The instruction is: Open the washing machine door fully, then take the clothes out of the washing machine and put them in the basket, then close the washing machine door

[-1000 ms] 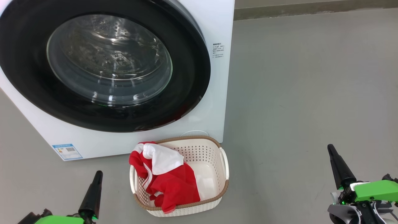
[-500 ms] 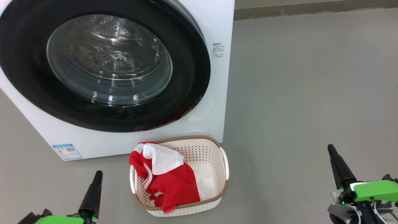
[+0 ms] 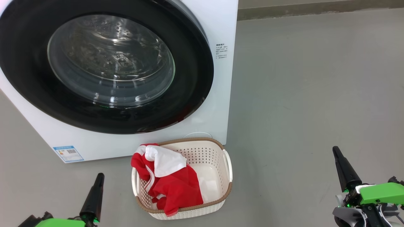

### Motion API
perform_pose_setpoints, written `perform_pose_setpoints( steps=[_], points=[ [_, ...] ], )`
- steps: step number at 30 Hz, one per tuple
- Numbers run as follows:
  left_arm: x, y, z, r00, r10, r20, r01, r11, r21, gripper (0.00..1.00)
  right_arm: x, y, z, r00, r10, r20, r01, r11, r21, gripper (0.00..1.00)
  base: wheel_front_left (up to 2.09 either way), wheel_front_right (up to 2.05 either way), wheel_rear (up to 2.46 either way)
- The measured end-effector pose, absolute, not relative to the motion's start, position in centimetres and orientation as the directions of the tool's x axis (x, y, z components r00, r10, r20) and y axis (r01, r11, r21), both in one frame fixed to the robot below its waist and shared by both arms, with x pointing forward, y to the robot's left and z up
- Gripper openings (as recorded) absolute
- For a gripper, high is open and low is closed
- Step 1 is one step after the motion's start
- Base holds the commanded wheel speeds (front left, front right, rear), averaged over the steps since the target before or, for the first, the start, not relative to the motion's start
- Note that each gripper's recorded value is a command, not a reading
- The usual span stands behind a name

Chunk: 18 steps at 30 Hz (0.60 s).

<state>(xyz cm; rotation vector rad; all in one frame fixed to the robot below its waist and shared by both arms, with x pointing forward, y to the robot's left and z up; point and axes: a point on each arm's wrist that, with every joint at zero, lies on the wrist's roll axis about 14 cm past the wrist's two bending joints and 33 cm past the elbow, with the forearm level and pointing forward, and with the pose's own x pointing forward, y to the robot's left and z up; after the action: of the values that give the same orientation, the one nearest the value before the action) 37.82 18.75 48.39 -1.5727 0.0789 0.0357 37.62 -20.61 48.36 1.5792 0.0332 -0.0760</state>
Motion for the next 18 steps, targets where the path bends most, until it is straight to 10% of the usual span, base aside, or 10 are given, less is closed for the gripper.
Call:
perform_pose_setpoints(
  steps=[18],
  points=[
    [37.82,18.75,48.39,0.997,-0.028,-0.073,-0.073,-0.002,-0.997,0.00,37.62,-20.58,48.35,0.997,-0.024,-0.070,0.069,-0.011,0.998,0.00,0.00,0.00,0.00]
  ],
)
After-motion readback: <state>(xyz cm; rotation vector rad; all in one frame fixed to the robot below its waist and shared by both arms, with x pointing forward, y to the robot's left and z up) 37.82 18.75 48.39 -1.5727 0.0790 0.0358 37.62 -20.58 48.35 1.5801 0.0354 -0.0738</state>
